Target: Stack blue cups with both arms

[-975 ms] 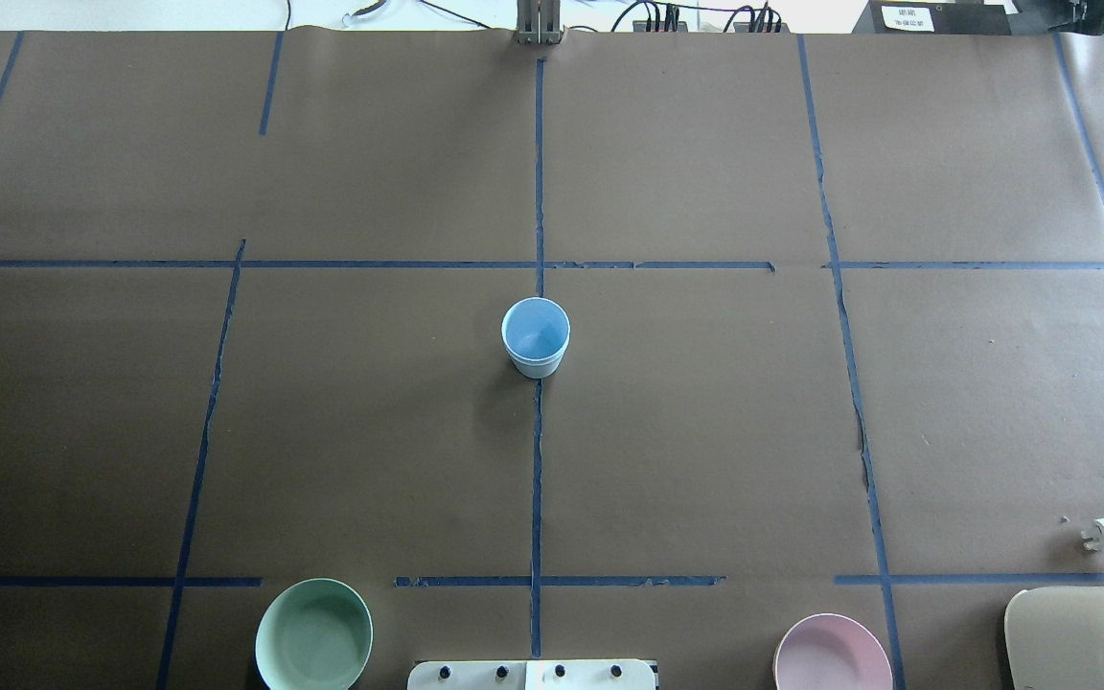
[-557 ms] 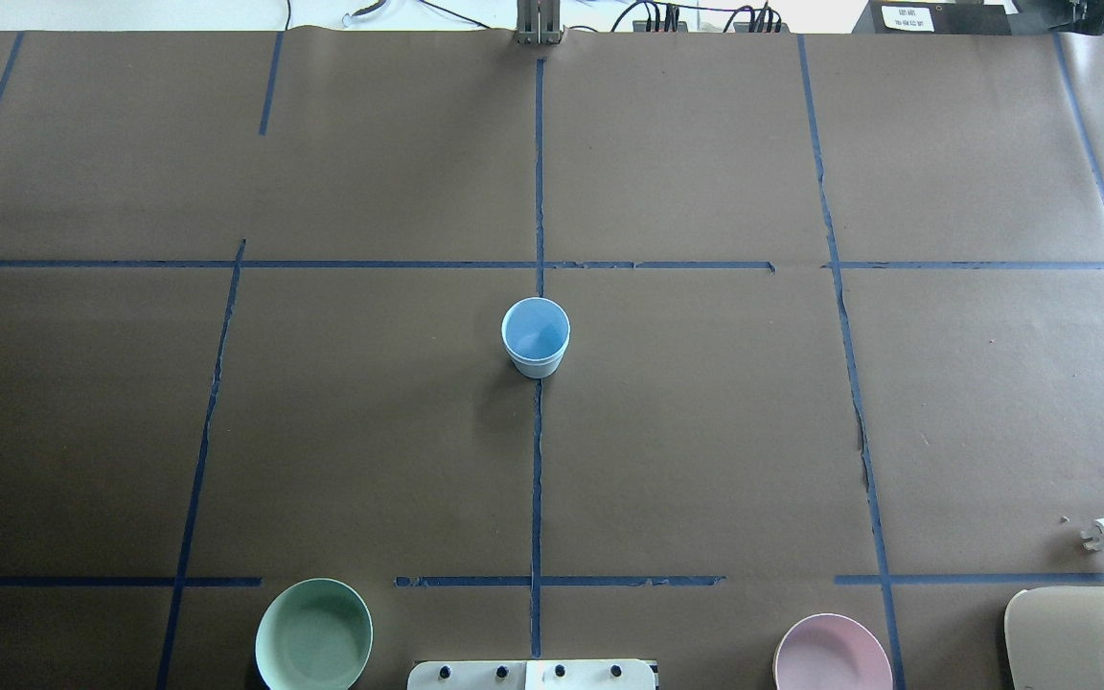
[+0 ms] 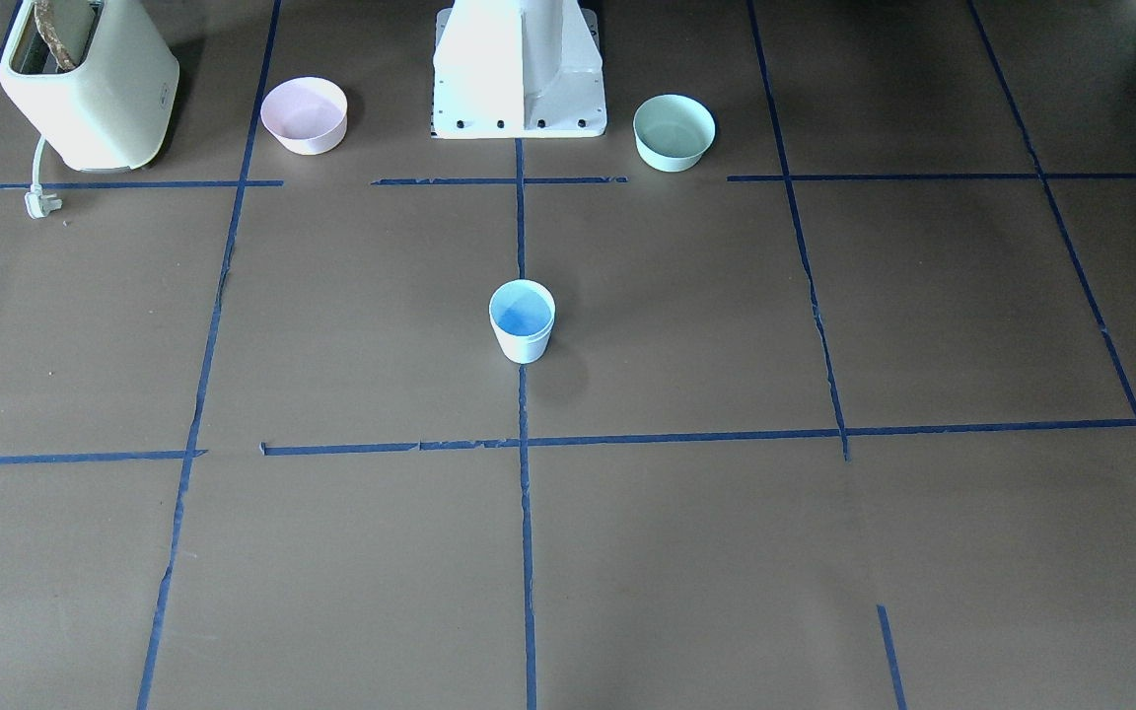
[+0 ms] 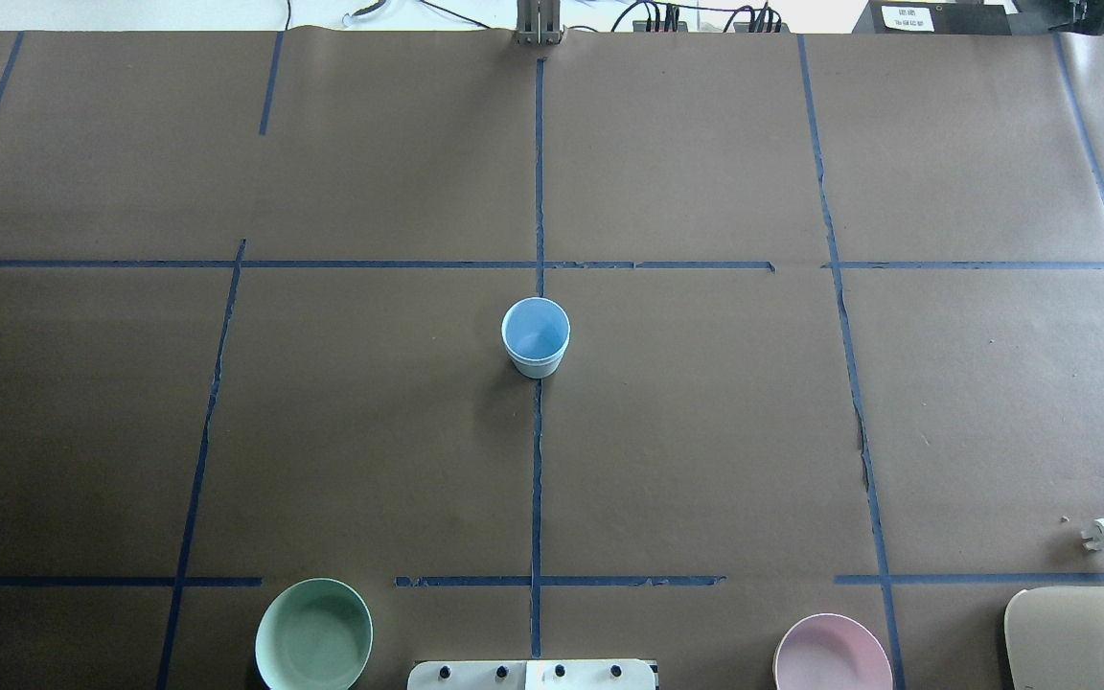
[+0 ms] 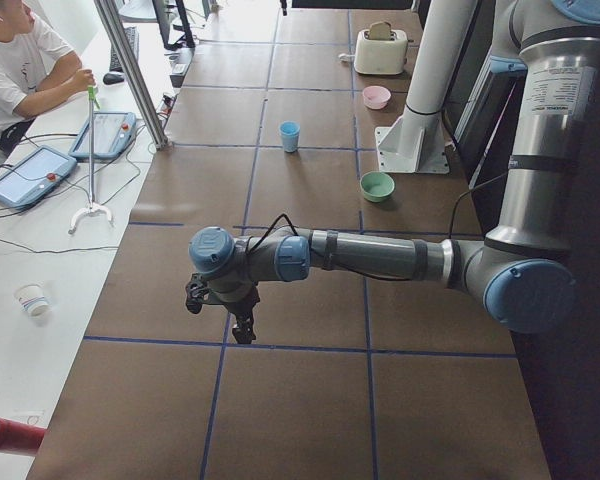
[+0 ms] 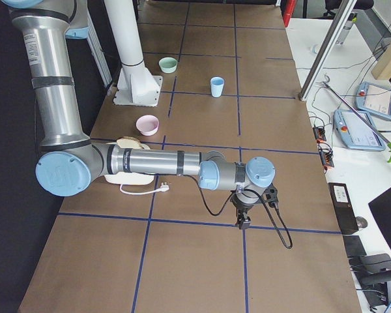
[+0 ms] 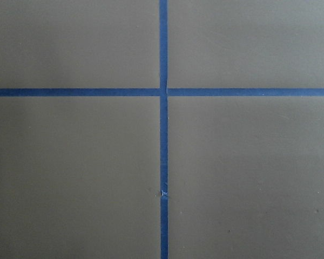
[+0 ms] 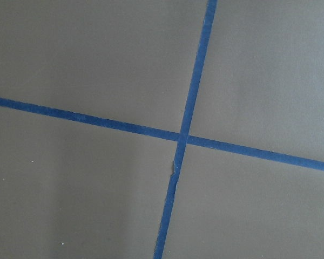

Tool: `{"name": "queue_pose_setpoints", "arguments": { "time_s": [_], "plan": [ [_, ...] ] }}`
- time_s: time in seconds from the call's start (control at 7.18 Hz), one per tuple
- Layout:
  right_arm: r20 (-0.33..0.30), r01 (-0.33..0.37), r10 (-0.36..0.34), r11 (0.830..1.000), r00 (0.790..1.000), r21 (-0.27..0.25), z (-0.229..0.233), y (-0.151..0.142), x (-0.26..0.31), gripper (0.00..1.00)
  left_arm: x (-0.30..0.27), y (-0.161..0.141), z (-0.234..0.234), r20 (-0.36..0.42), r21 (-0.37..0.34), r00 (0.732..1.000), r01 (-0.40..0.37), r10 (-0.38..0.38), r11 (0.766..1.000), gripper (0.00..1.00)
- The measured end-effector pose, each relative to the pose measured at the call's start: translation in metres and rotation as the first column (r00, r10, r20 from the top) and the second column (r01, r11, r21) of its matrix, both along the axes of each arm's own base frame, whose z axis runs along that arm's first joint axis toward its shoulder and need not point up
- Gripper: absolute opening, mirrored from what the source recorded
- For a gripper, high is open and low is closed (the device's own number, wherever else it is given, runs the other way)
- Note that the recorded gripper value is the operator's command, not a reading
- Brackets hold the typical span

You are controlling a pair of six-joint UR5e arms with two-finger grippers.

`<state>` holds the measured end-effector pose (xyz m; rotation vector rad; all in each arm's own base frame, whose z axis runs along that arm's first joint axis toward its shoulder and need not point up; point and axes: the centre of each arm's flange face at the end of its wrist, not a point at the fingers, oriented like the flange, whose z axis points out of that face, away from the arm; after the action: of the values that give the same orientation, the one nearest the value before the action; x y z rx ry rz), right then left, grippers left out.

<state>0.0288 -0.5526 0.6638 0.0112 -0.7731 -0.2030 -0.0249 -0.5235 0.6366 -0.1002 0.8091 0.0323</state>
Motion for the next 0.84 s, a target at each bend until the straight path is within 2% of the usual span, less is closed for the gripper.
{"name": "queue_pose_setpoints", "arguments": {
  "time_s": [0.28, 0.84],
  "plan": [
    [0.006, -0.036, 0.036, 0.999, 0.999, 0.01, -0.008, -0.007, 0.02, 1.0, -0.004, -0.001, -0.001, 0.002, 0.006, 1.0, 0.003, -0.003, 1.0, 1.0],
    [-0.004, -0.047, 0.047, 0.999, 0.999, 0.007, -0.003, -0.006, 0.028, 1.0, -0.014, -0.004, -0.001, 0.056, 0.018, 0.998, 0.01, -0.011, 1.0, 1.0]
  ]
}}
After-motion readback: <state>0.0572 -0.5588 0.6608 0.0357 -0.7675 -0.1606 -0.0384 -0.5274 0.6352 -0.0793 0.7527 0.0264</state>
